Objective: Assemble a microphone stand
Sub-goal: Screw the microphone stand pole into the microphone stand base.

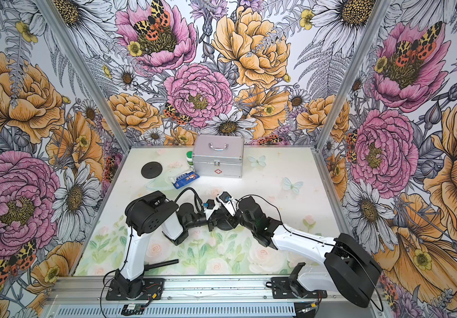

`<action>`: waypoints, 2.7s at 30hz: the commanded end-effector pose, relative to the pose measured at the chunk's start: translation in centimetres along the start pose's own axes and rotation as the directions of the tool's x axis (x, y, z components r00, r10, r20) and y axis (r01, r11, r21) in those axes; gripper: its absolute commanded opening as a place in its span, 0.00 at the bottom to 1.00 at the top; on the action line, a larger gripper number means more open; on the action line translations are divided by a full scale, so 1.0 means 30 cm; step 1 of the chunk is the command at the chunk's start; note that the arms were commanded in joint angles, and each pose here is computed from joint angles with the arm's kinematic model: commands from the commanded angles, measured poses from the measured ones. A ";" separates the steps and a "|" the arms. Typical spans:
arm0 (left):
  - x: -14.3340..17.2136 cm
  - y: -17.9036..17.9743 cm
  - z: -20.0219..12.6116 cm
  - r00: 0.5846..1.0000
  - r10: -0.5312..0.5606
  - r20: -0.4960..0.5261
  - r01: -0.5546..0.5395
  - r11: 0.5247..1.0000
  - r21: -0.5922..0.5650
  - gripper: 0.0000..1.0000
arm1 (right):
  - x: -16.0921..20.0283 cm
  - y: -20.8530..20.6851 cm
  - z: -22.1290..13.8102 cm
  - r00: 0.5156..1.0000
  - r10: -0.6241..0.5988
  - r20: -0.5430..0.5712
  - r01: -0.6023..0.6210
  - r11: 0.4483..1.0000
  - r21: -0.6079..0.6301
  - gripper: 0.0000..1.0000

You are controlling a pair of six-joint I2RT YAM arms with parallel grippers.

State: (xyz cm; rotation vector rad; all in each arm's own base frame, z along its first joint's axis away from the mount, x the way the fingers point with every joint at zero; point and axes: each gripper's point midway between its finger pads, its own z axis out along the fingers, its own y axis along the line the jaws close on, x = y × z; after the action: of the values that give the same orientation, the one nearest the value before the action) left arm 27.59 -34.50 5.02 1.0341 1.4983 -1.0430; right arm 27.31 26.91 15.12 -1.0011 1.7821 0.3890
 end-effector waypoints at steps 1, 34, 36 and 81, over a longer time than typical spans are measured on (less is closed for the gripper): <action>0.054 -0.033 0.001 0.999 -0.020 -0.041 0.022 0.999 0.042 0.22 | 0.025 0.078 -0.064 0.988 -0.150 0.033 0.154 0.960 -0.233 0.34; 0.059 -0.041 -0.007 0.999 -0.015 -0.043 0.018 0.997 0.071 0.24 | 0.081 -0.300 -0.005 0.958 0.241 0.156 -0.278 0.915 0.293 0.00; 0.058 -0.040 -0.004 0.999 -0.023 -0.041 0.026 0.997 0.076 0.23 | 0.120 -0.271 -0.027 0.957 0.259 0.133 -0.290 0.876 0.386 0.00; 0.051 -0.050 -0.004 0.999 -0.017 -0.037 0.021 0.996 0.092 0.25 | 0.065 -0.138 0.072 0.979 0.180 0.093 -0.174 0.982 -0.070 0.00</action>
State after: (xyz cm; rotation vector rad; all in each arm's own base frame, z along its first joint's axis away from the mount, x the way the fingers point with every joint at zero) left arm 26.17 -34.76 4.48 1.1108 1.4725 -1.1023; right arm 26.90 27.86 14.14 -1.2634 1.6182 0.9093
